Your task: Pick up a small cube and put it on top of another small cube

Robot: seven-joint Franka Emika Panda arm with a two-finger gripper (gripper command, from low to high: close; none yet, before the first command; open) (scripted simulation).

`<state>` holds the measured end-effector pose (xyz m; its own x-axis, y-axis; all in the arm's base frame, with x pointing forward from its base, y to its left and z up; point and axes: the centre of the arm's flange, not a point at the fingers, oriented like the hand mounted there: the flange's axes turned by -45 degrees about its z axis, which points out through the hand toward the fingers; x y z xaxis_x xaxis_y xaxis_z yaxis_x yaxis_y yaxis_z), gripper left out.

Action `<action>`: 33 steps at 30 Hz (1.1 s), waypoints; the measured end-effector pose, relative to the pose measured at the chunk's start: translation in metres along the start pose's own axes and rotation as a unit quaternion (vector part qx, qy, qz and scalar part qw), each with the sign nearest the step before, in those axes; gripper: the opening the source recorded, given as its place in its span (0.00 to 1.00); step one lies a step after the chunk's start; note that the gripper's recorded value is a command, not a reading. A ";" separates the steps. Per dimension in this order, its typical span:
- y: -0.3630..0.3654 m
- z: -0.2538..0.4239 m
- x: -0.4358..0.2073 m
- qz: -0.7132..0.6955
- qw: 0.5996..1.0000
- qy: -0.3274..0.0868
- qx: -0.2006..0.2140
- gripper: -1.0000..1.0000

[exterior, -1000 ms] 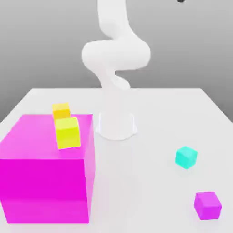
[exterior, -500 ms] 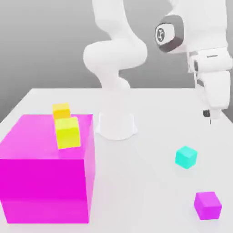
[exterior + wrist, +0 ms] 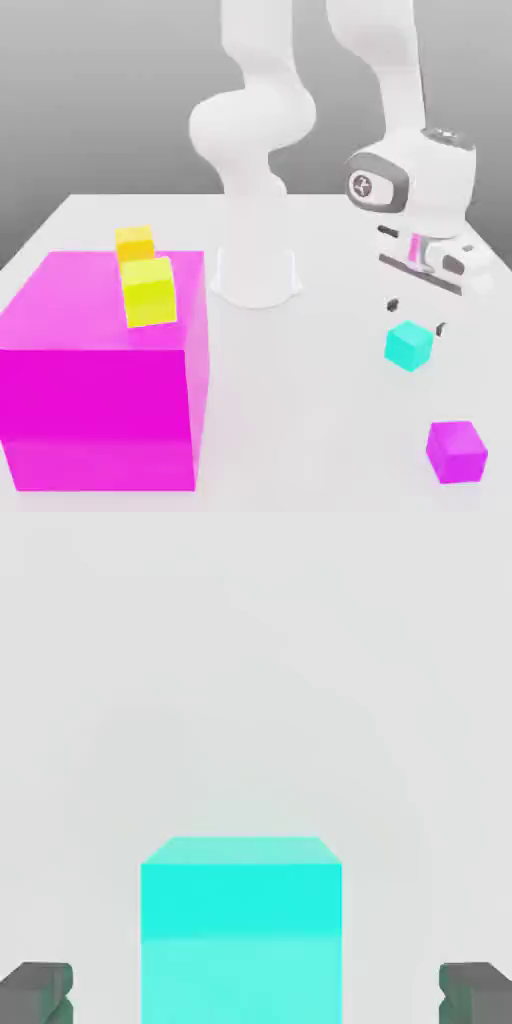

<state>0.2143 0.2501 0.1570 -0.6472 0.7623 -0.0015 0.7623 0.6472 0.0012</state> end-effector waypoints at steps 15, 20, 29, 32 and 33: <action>0.000 -0.011 0.000 0.000 1.000 0.000 0.001 0.00; 0.015 -0.042 -0.011 0.042 0.999 0.003 0.002 0.00; 0.117 -0.074 -0.089 0.290 0.957 0.008 0.004 0.00; 0.146 -0.085 -0.120 0.367 0.930 0.004 0.003 0.00; 0.154 -0.087 -0.129 0.387 0.922 0.002 0.003 0.00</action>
<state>0.4154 0.2512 0.2439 0.0905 0.9959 0.0023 0.9959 -0.0905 -0.0046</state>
